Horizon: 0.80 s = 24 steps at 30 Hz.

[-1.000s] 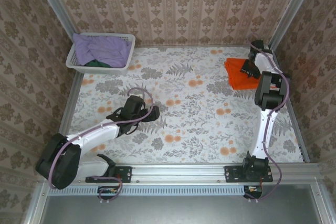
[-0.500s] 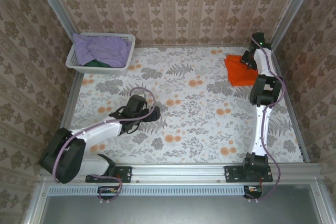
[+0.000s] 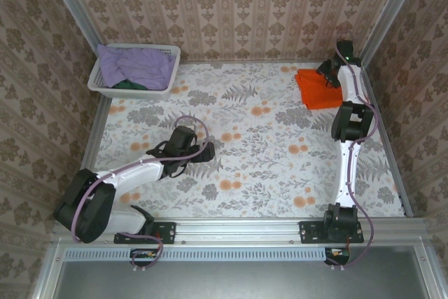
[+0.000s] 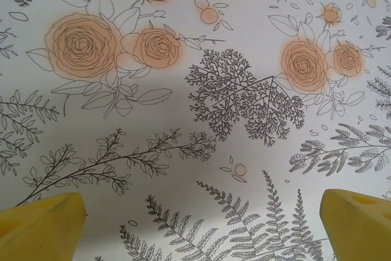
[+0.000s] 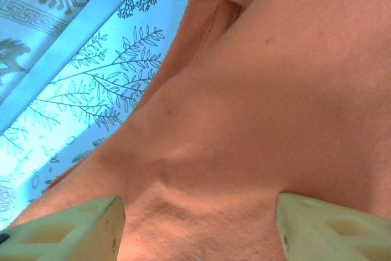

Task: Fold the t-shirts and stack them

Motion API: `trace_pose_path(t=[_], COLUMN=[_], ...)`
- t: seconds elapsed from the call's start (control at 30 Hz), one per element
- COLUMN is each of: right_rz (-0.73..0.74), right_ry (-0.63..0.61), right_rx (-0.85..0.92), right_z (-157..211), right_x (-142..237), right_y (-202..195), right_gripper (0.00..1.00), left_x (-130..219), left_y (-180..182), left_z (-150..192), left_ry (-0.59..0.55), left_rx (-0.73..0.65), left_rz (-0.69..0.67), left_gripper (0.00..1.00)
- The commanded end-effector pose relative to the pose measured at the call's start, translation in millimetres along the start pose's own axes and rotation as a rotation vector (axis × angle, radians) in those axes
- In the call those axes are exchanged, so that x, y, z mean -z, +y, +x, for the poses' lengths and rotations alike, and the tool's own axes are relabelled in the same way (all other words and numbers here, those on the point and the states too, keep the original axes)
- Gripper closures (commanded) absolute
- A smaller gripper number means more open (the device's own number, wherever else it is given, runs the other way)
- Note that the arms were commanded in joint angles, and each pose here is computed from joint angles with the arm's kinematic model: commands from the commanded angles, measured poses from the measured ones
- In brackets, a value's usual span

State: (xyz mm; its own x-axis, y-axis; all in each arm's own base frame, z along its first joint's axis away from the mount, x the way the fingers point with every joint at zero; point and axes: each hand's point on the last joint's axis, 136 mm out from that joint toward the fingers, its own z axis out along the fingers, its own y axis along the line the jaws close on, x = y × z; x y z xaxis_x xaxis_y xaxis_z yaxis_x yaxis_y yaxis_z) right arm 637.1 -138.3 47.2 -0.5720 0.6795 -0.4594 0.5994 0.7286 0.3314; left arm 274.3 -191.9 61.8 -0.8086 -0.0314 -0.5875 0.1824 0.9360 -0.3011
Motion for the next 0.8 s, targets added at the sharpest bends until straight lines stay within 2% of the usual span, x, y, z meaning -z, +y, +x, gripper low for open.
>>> trace_pose_path(t=[0.0,0.2,0.3,0.43,0.5,0.57,0.63,0.67,0.77], right_rz=[-0.102,-0.236,-0.308,-0.357,-0.325,-0.289,-0.307,-0.331,-0.371], right_ry=[-0.09,-0.183,-0.229,-0.339,-0.426,-0.521,-0.582,-0.603,-0.658], right_rx=[-0.033,-0.051,-0.049,-0.004,0.092,0.208,0.26,0.27,0.263], right_z=[-32.5,-36.3,-17.8,24.5,50.0,79.7,104.9,116.2,138.8], right_x=[59.3,141.8,185.5,244.5,276.1,308.3,331.9,340.6,359.9], right_y=[34.3,54.5,55.9,42.2,37.7,33.3,27.9,23.9,7.8], right_gripper=[0.3,0.26,0.25,0.24,0.17,0.15,0.1,0.01,0.0], left_x=[5.2,14.4,28.9,61.1,81.4,105.4,128.6,142.4,182.0], left_y=[-12.5,-19.1,-28.1,-45.7,-51.5,-58.1,-63.9,-66.0,-63.0], left_z=[-10.8,-18.6,-28.4,-51.3,-65.5,-82.3,-99.7,-110.6,-146.2], left_ry=[-0.018,-0.044,-0.083,-0.18,-0.23,-0.283,-0.336,-0.372,-0.498], left_rx=[-0.048,-0.073,-0.09,-0.136,-0.15,-0.16,-0.173,-0.181,-0.217], left_rz=[0.033,0.025,0.006,-0.022,-0.047,-0.055,-0.053,-0.055,-0.103], left_gripper=[0.0,0.0,0.0,0.0,0.0,0.0,0.0,0.0,0.0])
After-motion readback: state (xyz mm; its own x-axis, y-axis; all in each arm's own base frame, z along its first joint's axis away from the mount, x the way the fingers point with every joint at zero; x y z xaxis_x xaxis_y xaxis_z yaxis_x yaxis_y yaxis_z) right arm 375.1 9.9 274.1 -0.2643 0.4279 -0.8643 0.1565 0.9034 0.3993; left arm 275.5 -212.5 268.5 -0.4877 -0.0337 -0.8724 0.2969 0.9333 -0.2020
